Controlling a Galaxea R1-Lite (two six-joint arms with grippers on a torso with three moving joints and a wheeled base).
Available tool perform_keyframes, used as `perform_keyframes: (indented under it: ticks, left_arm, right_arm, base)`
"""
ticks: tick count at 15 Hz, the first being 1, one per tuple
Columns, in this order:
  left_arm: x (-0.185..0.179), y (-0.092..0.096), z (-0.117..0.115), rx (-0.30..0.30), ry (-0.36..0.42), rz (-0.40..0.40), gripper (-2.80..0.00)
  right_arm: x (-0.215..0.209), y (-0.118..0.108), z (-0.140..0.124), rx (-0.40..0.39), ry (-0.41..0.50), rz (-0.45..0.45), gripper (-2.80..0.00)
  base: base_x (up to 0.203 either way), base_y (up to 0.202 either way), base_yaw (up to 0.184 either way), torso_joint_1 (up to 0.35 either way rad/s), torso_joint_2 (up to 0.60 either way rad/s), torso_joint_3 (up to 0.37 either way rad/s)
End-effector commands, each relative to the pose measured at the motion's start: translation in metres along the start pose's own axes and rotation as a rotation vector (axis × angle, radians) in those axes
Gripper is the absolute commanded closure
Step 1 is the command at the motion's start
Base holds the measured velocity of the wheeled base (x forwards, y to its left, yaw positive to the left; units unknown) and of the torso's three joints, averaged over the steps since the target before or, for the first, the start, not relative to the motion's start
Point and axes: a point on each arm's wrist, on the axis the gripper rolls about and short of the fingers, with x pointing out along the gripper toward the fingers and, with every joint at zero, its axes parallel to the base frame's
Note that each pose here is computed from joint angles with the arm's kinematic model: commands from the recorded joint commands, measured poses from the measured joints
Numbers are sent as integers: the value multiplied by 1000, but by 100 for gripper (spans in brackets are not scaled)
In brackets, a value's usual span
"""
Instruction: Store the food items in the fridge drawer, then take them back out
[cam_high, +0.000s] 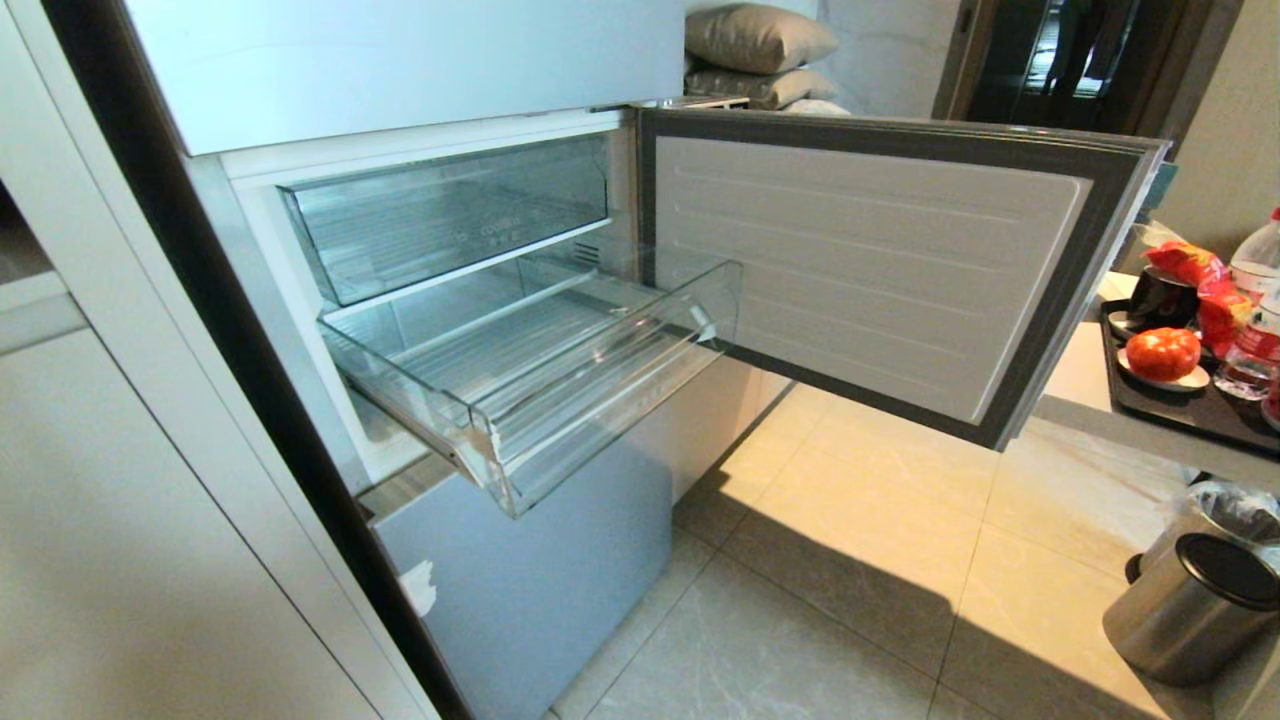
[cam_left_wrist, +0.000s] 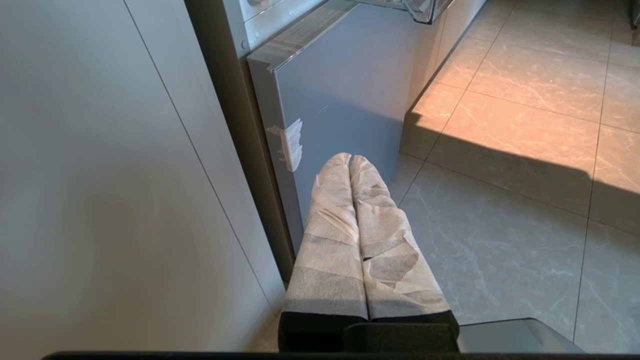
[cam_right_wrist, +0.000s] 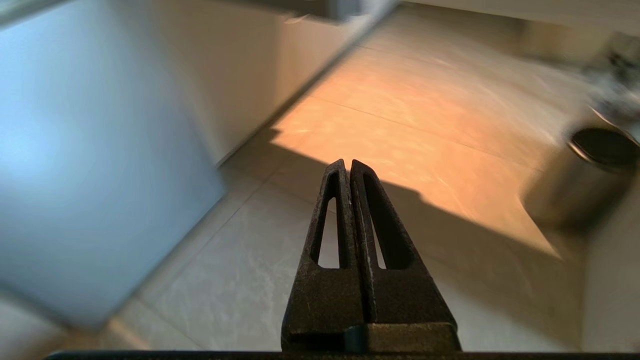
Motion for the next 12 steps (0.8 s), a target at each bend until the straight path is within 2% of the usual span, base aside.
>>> perform_keyframes:
  ticks: [1, 4, 6, 7, 10, 12]
  left_arm:
    - [0, 0, 0, 1, 1, 0, 0]
    - [0, 0, 0, 1, 0, 0, 0]
    - [0, 0, 0, 1, 0, 1, 0]
    - [0, 0, 0, 1, 1, 0, 0]
    - [0, 0, 0, 1, 1, 1, 0]
    - [0, 0, 0, 1, -1, 0, 0]
  right_arm:
    - [17, 4, 32, 54, 94, -107, 0]
    - [55, 2, 72, 121, 201, -327, 0]
    - [83, -14, 94, 175, 241, -451, 0]
    - [96, -27, 104, 197, 240, -482, -280]
    - [136, -71, 133, 220, 188, -518, -280]
    - [162, -97, 149, 196, 113, -523, -280]
  base:
    - [0, 0, 0, 0, 0, 0]
    - [0, 0, 0, 0, 0, 0]
    - [0, 0, 0, 0, 0, 0]
    - [0, 0, 0, 0, 0, 0]
    - [0, 0, 0, 0, 0, 0]
    - [0, 0, 0, 0, 0, 0]
